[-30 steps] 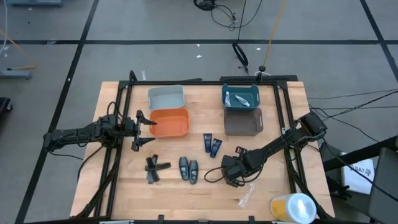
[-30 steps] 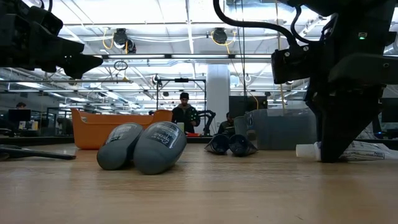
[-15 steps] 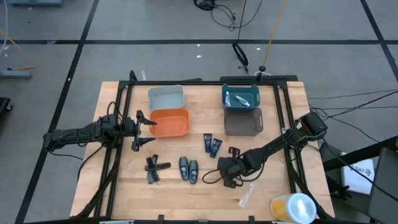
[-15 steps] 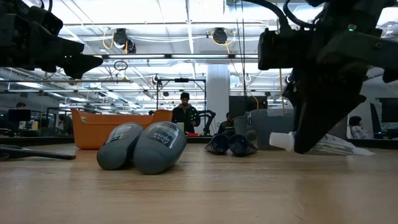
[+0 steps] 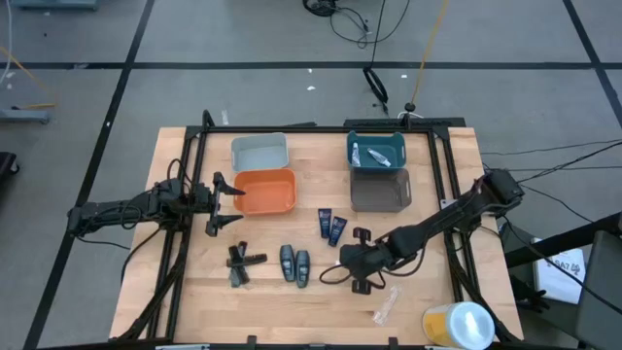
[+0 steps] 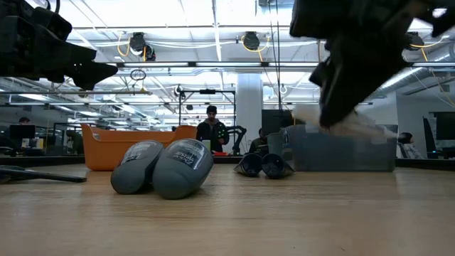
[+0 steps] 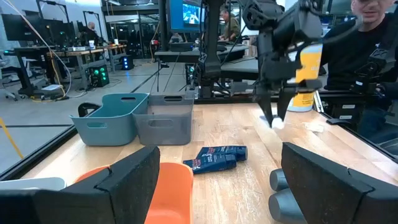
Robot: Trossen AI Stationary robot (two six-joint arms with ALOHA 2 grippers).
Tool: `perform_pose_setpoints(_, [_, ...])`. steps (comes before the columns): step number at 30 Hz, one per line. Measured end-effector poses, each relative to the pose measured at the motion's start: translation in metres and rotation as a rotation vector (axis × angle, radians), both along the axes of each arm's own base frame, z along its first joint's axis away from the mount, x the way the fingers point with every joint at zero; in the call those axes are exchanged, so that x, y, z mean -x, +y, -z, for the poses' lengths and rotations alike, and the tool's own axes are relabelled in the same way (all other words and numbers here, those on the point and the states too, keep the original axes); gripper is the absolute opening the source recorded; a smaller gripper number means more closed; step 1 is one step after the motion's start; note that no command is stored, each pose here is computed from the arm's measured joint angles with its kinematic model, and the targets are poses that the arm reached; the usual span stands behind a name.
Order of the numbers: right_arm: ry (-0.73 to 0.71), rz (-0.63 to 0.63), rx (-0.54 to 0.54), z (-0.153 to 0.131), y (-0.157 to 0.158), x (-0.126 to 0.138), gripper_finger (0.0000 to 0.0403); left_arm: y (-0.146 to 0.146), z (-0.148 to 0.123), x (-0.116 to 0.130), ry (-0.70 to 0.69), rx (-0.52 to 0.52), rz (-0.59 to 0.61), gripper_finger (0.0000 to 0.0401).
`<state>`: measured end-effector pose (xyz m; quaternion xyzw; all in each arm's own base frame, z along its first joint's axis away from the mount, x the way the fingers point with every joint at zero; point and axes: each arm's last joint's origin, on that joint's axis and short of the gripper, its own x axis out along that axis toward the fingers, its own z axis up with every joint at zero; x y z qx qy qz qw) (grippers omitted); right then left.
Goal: Pick & Place Travel size toiletries
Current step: Put the white toothpaste into the blue bin
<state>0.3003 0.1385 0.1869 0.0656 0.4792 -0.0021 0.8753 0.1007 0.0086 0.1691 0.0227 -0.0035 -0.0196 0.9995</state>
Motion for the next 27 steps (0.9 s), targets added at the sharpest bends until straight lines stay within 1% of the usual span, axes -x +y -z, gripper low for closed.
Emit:
perform_pose_setpoints(9, [-0.168, -0.103, 0.009, -0.038, -0.003, 0.006, 0.0061, 0.000, 0.000, 0.000, 0.000, 0.000, 0.000, 0.0328])
perform_pose_setpoints(15, [-0.201, -0.143, 0.028, -0.047, -0.005, 0.009, 0.0061, 0.000, 0.000, 0.000, 0.000, 0.000, 0.000, 0.0328])
perform_pose_setpoints(19, [-0.237, -0.151, 0.021, -0.042, -0.005, 0.009, 0.0061, 0.000, 0.000, 0.000, 0.000, 0.000, 0.000, 0.0328])
perform_pose_setpoints(22, [-0.319, -0.165, -0.003, -0.033, -0.007, 0.012, 0.0061, 0.000, 0.000, 0.000, 0.000, 0.000, 0.000, 0.0328])
perform_pose_setpoints(27, [-0.457, -0.209, -0.113, -0.019, -0.019, 0.027, 0.0061, 0.000, 0.000, 0.000, -0.001, 0.000, 0.000, 0.0328])
